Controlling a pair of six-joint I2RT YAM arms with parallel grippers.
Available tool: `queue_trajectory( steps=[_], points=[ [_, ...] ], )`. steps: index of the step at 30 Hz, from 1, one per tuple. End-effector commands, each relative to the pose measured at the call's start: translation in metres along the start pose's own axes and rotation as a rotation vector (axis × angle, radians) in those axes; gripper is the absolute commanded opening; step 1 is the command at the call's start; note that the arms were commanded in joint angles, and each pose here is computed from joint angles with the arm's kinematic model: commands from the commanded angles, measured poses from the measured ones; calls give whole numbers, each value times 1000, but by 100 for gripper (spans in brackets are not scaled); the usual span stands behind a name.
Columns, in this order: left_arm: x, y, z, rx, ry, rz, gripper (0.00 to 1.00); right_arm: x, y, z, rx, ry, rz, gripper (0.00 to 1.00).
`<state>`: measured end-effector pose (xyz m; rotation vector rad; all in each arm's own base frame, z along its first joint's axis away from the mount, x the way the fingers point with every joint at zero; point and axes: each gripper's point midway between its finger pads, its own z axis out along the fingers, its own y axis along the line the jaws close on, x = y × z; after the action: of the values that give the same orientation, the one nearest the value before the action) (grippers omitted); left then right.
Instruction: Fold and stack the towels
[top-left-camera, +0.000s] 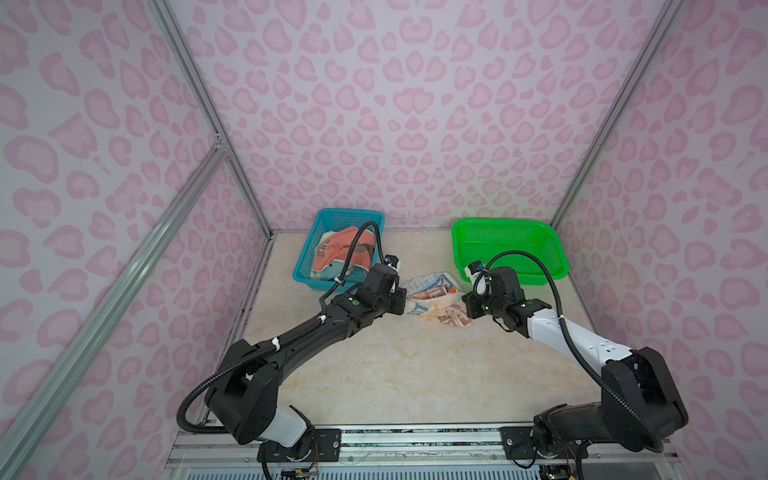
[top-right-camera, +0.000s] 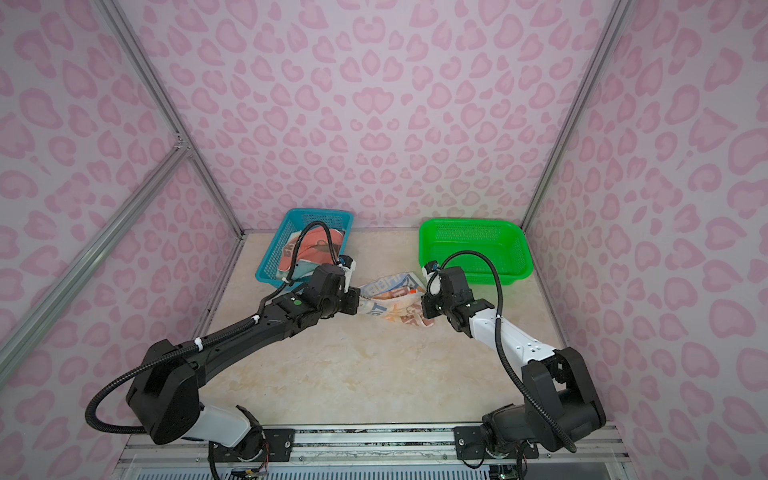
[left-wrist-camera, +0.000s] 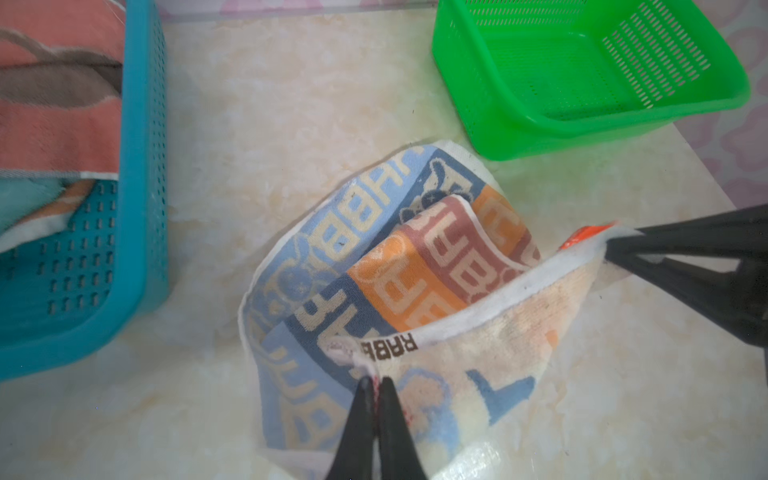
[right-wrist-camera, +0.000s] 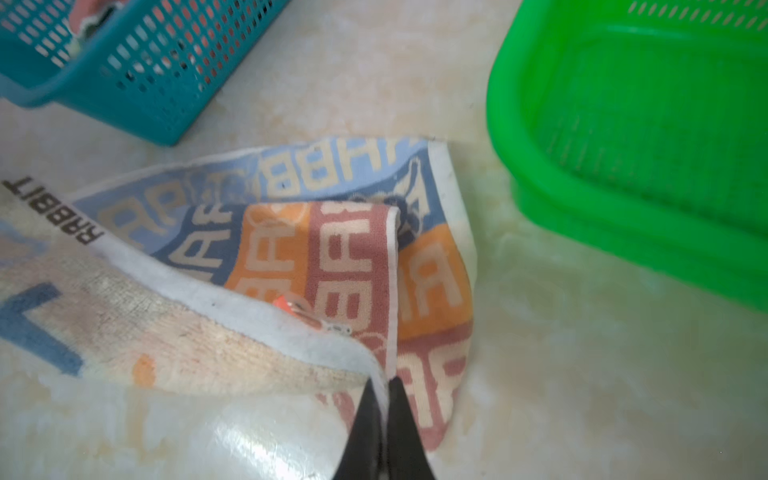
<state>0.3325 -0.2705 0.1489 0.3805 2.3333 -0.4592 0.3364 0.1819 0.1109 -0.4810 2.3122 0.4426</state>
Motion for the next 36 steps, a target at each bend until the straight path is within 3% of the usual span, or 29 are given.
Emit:
queue_trajectory(
  steps=[1, 10, 17, 21, 26, 32, 36],
  points=[
    [18, 1, 13, -16, 25, -66, 3, 15, 1, 4, 9, -16, 39, 0],
    [99, -11, 25, -35, 244, -19, 3, 59, 5, 22, 45, 121, 42, 0],
    [126, -8, 6, -65, 335, 66, 35, 69, 6, 26, 72, 150, 31, 3],
    [131, -3, -4, -75, 365, 101, 42, 78, 5, 25, 97, 159, 15, 4],
    [109, 1, -7, -133, 318, 113, 45, 87, 10, 24, 107, 160, -12, 4],
    [80, -7, 0, -165, 315, 159, 44, 98, 14, 20, 139, 158, -51, 5],
    [85, -9, 15, -180, 388, 204, 41, 101, 18, 17, 139, 136, -54, 9]
  ],
)
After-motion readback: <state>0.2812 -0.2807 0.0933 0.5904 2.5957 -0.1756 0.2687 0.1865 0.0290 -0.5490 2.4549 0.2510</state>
